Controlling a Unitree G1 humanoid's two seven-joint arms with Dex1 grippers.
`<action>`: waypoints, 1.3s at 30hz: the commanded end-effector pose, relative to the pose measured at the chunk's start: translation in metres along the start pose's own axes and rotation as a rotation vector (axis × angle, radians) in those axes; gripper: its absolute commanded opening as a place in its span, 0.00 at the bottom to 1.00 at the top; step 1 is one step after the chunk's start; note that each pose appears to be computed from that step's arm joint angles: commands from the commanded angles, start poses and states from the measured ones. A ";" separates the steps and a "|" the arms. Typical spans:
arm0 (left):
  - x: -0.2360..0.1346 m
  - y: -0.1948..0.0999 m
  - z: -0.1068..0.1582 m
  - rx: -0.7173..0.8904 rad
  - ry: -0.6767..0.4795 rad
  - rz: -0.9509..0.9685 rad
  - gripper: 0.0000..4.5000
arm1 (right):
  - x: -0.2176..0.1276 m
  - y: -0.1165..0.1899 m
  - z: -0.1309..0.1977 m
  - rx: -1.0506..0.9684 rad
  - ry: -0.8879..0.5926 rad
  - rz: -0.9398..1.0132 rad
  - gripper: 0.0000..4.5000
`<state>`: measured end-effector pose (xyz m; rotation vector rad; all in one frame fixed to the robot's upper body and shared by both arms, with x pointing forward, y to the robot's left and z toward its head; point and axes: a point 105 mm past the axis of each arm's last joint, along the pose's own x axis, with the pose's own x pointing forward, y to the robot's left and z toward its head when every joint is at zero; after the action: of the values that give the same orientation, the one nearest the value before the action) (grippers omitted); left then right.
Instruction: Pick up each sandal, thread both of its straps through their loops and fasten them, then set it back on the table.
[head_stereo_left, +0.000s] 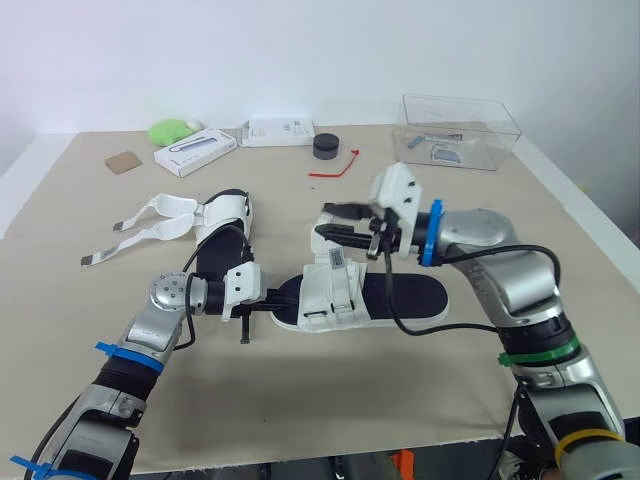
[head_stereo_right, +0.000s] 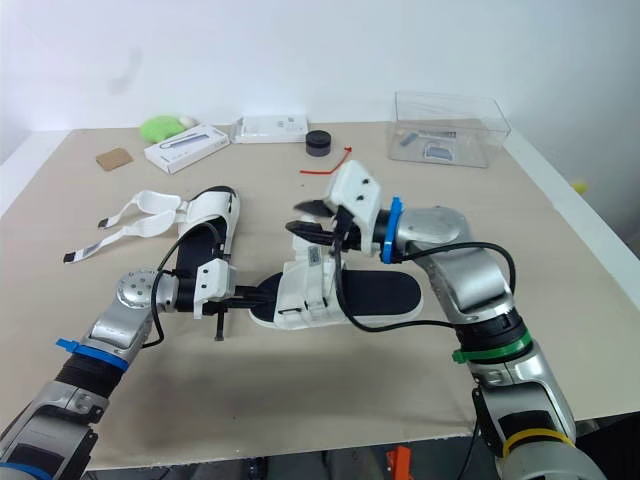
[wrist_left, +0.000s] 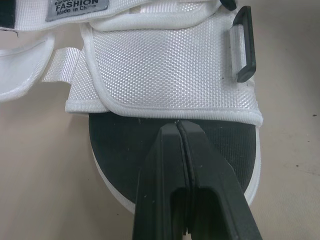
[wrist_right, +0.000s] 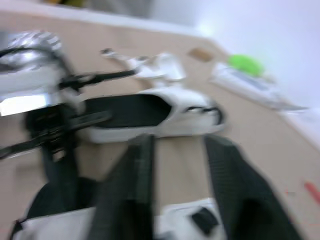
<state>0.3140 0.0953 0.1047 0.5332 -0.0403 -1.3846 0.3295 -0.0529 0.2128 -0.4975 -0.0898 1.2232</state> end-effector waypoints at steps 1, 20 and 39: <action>0.001 -0.007 -0.016 -0.035 0.061 -0.017 0.00 | 0.011 0.004 -0.016 -0.023 0.069 0.057 0.00; -0.003 -0.007 -0.018 -0.036 0.073 -0.010 0.00 | -0.006 -0.009 -0.052 0.111 0.364 0.044 0.00; 0.001 -0.004 -0.017 -0.029 0.067 -0.016 0.00 | -0.009 -0.018 -0.065 0.261 0.354 -0.033 0.00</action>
<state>0.3159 0.0936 0.1026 0.5392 -0.0393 -1.3879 0.3558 -0.0780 0.1595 -0.5101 0.3487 1.1295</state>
